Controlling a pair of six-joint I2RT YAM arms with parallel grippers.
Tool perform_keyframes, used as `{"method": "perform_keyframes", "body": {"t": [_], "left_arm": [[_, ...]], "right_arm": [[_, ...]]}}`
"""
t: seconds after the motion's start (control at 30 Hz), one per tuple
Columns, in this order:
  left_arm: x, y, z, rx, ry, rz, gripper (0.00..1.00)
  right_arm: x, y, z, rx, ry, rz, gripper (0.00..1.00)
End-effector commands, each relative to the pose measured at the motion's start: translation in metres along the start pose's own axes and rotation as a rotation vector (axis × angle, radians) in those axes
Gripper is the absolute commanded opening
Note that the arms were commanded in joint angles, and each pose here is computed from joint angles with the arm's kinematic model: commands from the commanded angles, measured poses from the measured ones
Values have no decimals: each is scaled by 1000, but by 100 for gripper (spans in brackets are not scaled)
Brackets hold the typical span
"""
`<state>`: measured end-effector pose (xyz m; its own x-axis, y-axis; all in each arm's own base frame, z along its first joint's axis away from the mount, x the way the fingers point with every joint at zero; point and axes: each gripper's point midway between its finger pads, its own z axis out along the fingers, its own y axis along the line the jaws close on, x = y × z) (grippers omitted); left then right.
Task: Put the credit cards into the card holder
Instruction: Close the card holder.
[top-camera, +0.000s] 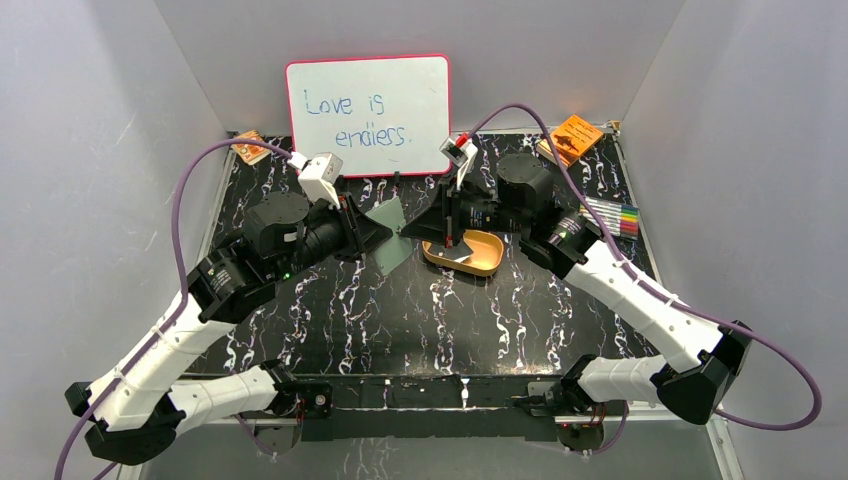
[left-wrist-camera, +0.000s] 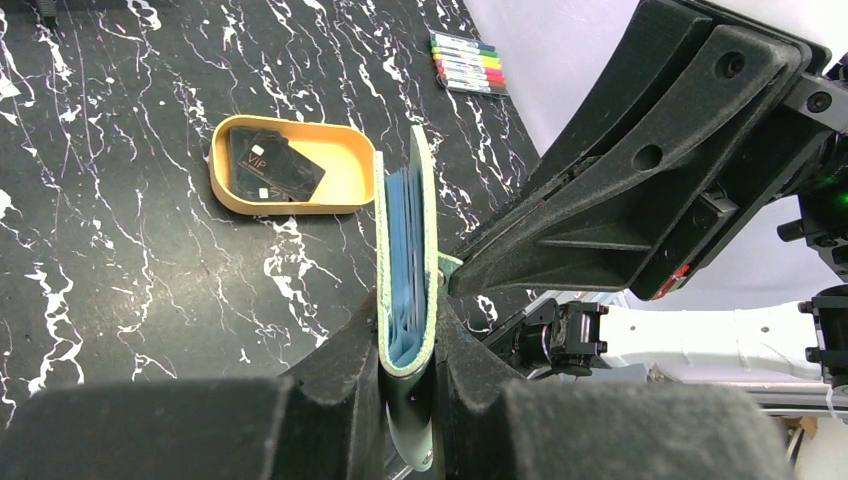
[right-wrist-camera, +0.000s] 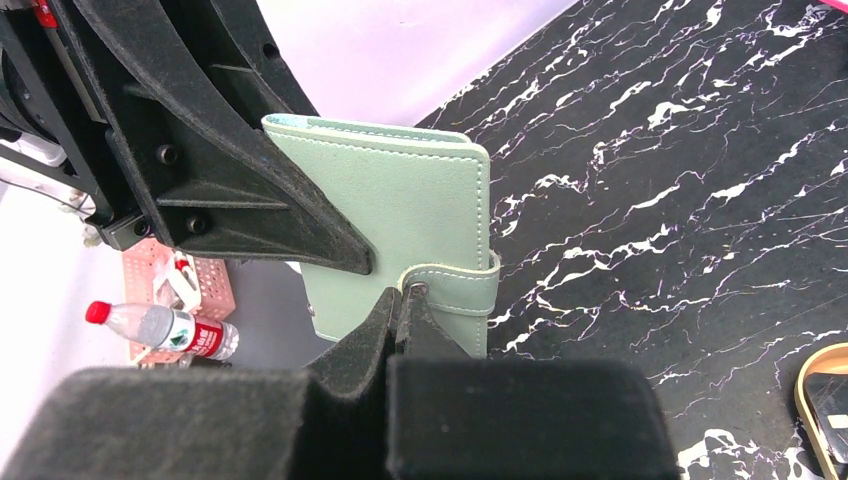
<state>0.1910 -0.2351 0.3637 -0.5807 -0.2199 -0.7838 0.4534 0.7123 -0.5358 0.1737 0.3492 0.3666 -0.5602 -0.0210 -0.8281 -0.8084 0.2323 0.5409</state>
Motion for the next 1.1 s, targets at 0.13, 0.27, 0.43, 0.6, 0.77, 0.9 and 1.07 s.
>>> {"method": "perform_keyframes", "body": {"t": [0.13, 0.27, 0.43, 0.6, 0.77, 0.9, 1.07], "left_arm": [[-17, -41, -7, 182, -28, -23, 0], [-18, -47, -8, 204, -27, -28, 0], [-19, -50, -7, 220, -24, -35, 0], [-21, -54, -7, 236, -27, -42, 0], [-23, -58, -8, 255, -32, -46, 0], [-25, -63, -10, 274, -32, -53, 0], [-26, -67, -14, 297, -36, -59, 0]], "right_arm": [[-23, 24, 2, -83, -50, -42, 0], [-21, 23, 3, -82, -43, -38, 0], [-19, 22, 5, -82, -36, -31, 0], [-15, 22, 8, -84, -26, -25, 0], [-12, 20, 10, -79, -18, -17, 0], [-9, 18, 11, -72, -12, -7, 0], [-6, 15, 13, -70, -4, 7, 0]]}}
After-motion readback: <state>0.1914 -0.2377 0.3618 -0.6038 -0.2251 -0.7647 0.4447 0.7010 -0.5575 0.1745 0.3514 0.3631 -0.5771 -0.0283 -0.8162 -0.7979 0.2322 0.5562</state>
